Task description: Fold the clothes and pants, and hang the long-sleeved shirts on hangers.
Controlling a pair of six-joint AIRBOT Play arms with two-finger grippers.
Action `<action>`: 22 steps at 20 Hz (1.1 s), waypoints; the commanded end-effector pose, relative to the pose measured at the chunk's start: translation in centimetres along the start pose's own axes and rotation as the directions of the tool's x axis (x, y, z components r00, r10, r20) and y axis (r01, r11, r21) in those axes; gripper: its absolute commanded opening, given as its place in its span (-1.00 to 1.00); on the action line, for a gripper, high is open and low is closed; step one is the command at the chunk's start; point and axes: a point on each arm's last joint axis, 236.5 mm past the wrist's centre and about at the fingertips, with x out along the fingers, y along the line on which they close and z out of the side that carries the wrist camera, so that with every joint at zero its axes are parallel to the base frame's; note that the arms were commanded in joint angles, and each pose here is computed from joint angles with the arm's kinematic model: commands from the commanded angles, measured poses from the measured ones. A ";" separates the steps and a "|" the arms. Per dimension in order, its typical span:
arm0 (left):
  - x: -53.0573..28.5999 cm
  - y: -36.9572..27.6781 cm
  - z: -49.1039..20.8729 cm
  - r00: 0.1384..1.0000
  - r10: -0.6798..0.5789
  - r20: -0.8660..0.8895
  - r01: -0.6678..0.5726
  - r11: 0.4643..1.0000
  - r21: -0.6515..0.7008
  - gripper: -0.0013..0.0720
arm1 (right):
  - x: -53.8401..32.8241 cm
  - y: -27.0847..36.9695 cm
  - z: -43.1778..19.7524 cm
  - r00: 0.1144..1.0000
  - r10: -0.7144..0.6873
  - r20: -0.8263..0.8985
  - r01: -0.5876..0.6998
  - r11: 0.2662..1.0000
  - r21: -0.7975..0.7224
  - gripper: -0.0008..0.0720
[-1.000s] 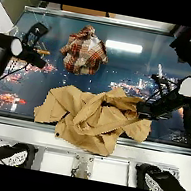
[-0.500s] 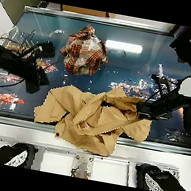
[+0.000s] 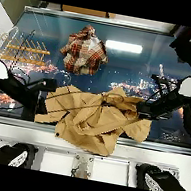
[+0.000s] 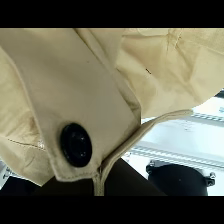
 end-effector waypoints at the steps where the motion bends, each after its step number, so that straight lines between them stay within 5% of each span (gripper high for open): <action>1: 2.8 -0.2 0.5 0.998 -0.061 -0.032 0.063 0.996 0.061 -0.93 | 0.0 0.0 0.0 1.000 0.000 0.000 0.000 1.000 -0.001 -0.93; 10: 4.8 5.7 5.6 0.998 -0.055 -0.043 0.062 0.985 0.161 -0.93 | 0.0 0.0 0.0 1.000 0.000 0.001 0.000 1.000 -0.001 -0.93; 19: 7.3 4.6 6.2 0.984 -0.145 -0.103 0.163 0.968 0.192 -0.93 | -3.0 1.3 1.5 0.995 0.027 0.098 -0.020 0.997 -0.073 -0.94; 22: 7.8 4.4 9.8 0.989 -0.148 0.023 0.140 0.968 0.207 -0.93 | -5.4 2.7 1.9 0.987 0.063 0.147 -0.049 0.994 -0.097 -0.94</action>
